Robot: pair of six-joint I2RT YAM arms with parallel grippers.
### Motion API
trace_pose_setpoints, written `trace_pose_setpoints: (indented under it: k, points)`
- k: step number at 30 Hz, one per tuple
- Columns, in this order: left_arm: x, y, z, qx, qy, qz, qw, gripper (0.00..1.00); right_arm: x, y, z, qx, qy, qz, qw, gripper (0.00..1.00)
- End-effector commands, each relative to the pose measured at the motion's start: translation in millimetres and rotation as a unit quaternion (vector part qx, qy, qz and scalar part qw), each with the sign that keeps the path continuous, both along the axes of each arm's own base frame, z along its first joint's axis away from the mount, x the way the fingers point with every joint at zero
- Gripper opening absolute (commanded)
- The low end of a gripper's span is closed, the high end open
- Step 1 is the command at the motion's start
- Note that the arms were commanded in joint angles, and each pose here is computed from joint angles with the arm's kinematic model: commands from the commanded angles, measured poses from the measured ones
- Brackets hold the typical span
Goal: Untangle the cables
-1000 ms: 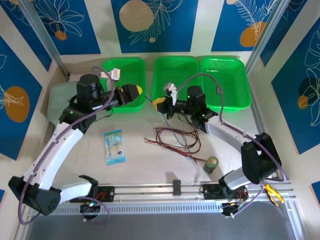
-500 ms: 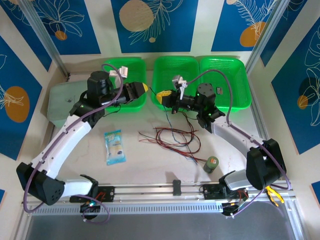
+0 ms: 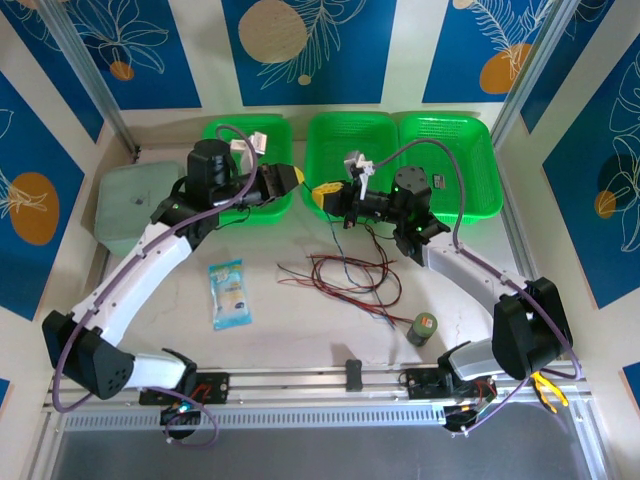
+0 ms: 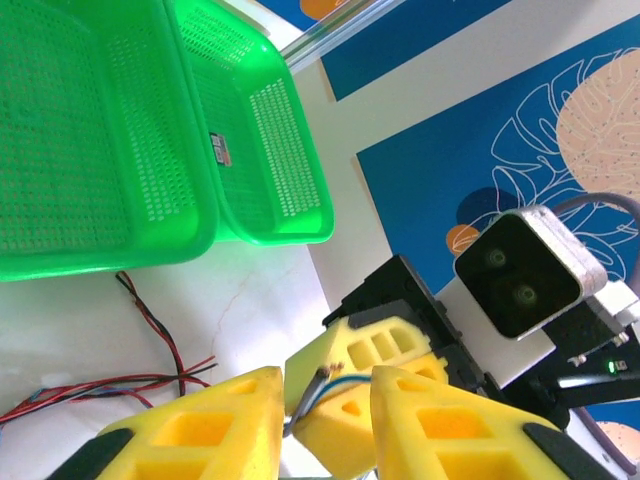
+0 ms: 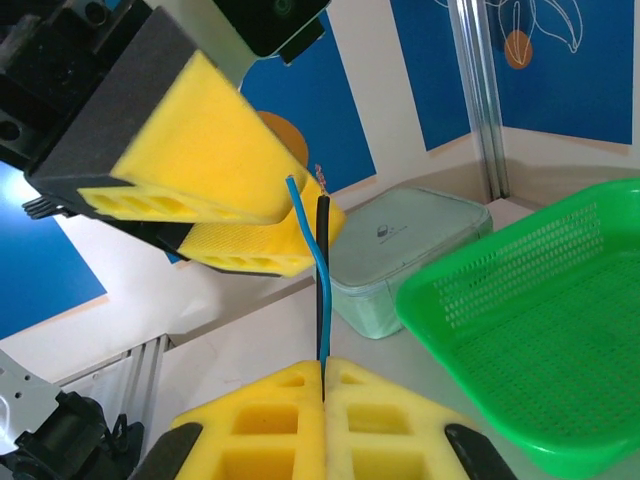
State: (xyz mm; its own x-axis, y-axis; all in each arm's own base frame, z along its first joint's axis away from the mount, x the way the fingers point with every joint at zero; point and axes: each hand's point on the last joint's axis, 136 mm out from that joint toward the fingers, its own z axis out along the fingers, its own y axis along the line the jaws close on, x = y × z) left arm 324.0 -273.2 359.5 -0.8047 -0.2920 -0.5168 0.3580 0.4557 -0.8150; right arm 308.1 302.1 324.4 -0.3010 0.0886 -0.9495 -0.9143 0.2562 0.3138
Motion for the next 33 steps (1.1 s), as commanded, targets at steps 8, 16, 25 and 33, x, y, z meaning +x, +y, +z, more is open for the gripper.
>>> trace_pose_setpoints:
  k: [8,16,25,33]
  points:
    - [2,-7,9,-0.011,-0.014,-0.008,1.0,0.15,-10,6,17,0.013,-0.01,0.026,1.0,0.0]
    - [-2,2,14,-0.01,-0.035,0.007,0.999,0.0,-5,-3,19,0.014,-0.013,-0.005,1.0,0.5]
    - [-3,-2,13,-0.016,-0.029,-0.002,0.999,0.0,-5,-10,28,0.017,-0.008,0.003,1.0,0.49]
    - [-6,-3,18,-0.02,-0.032,-0.011,0.999,0.0,10,-17,23,0.004,0.024,-0.007,1.0,0.49]
